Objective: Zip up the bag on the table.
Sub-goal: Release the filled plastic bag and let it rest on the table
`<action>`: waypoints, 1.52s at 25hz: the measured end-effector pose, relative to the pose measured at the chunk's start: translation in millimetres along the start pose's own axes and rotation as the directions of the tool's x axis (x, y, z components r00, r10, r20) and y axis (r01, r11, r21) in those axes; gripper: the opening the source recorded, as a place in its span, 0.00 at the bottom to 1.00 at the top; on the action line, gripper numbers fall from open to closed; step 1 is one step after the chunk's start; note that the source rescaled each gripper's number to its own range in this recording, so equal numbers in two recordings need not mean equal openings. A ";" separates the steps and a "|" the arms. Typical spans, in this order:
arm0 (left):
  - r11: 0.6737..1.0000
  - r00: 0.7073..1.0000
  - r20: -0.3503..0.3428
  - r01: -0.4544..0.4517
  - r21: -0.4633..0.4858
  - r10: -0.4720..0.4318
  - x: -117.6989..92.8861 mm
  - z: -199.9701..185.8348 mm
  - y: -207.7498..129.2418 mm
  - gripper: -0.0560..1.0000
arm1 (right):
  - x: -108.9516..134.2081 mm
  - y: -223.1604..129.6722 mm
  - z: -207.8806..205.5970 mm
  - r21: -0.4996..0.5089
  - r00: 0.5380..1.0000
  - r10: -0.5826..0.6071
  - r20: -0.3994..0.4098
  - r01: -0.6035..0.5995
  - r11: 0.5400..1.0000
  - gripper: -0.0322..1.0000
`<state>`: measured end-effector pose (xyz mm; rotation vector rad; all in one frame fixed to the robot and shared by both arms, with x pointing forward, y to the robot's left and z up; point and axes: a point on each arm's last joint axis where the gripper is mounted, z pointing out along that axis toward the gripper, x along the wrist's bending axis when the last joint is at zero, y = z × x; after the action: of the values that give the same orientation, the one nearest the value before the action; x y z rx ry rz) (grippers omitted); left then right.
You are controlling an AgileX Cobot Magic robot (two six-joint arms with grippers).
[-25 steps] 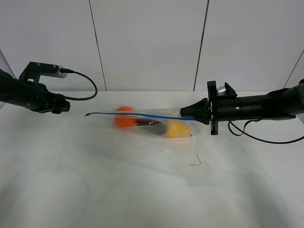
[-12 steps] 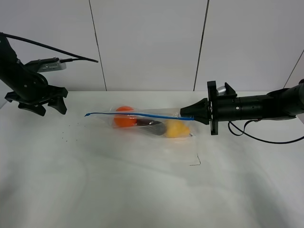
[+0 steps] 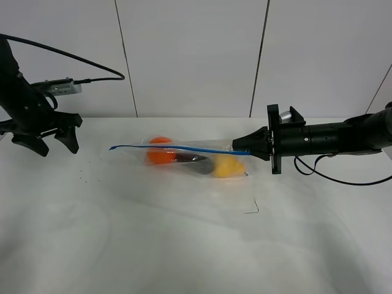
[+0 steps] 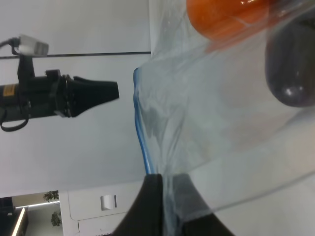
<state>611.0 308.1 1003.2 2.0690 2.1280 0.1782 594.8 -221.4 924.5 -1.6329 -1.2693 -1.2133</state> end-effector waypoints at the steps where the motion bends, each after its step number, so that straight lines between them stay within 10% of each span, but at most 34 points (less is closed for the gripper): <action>1: 1.000 1.000 -0.002 0.000 0.016 0.000 0.2 0.0 -1.5 0.96 | 0.0 0.0 0.0 0.000 1.000 0.000 0.000 0.000 1.000 0.03; 17: 0.993 1.000 -0.004 0.029 0.117 -0.028 -0.9 -28.0 -25.8 1.00 | 0.0 0.0 0.0 0.000 1.000 0.000 0.000 0.000 1.000 0.03; 38: 0.995 1.000 -0.002 -0.015 -0.094 0.015 -1.4 -72.7 -237.0 1.00 | -0.3 -0.3 0.0 0.003 1.000 -0.002 0.003 0.002 1.000 0.03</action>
<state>364.3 301.6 1026.6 2.0327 2.0637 0.2766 594.5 -221.4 924.3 -1.6320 -1.2742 -1.2096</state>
